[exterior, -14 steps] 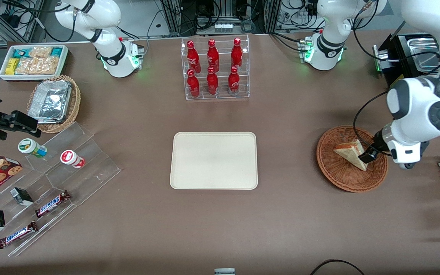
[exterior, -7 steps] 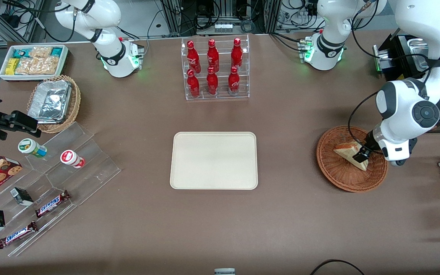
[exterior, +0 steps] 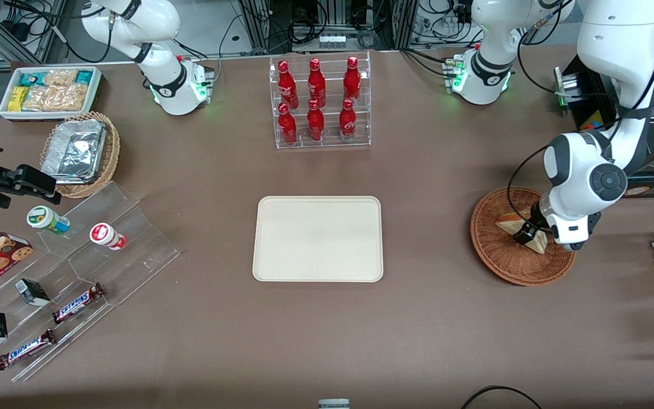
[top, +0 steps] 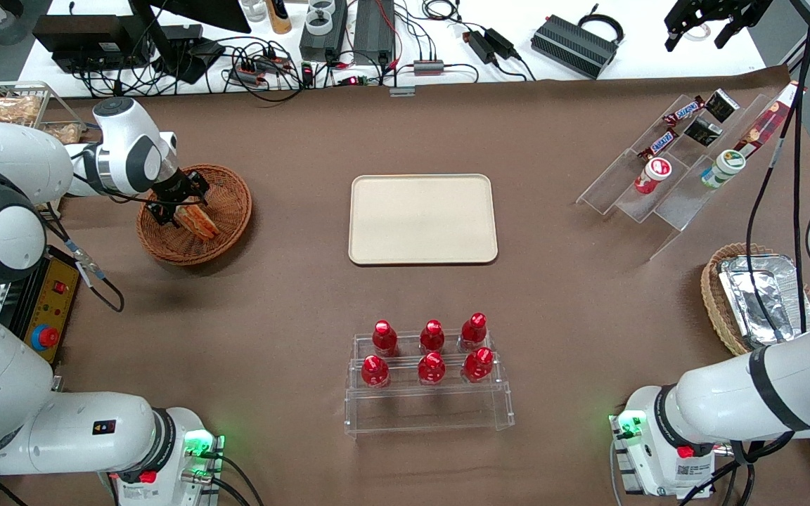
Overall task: Place sandwich from basket to tray
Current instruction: 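Lower the open left gripper over the sandwich in the wicker basket, then close the left gripper on the sandwich and lift it, then carry the sandwich with the left gripper over the white tray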
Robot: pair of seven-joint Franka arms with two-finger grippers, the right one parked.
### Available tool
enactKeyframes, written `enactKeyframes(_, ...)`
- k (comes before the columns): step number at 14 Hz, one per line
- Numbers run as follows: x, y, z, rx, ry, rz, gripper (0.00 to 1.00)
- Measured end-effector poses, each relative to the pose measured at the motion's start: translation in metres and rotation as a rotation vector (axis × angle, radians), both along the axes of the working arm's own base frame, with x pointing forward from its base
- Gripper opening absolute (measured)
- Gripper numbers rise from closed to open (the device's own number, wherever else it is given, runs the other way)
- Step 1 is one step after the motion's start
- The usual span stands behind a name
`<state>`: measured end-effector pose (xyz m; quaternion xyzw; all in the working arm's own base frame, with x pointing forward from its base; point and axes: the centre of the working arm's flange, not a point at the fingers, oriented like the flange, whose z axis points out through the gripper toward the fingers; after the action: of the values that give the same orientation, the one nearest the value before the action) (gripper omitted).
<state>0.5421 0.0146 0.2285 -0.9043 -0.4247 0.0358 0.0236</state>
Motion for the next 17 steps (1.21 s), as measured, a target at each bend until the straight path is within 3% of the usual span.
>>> enactKeyframes(1,0.0,0.0,-0.001,0.0,0.001,0.0,0.9)
enactKeyframes(6,0.001,0.0,0.008,0.0,0.017,0.001,0.4)
enactKeyframes(11,0.032,-0.037,0.091,-0.002,0.05,-0.071,0.33)
enactKeyframes(14,0.048,-0.114,0.142,-0.006,0.012,-0.241,0.31)
enactKeyframes(16,0.043,-0.163,0.147,-0.014,0.001,-0.381,0.21)
enactKeyframes(17,0.04,-0.183,0.145,-0.017,0.004,-0.444,0.2)
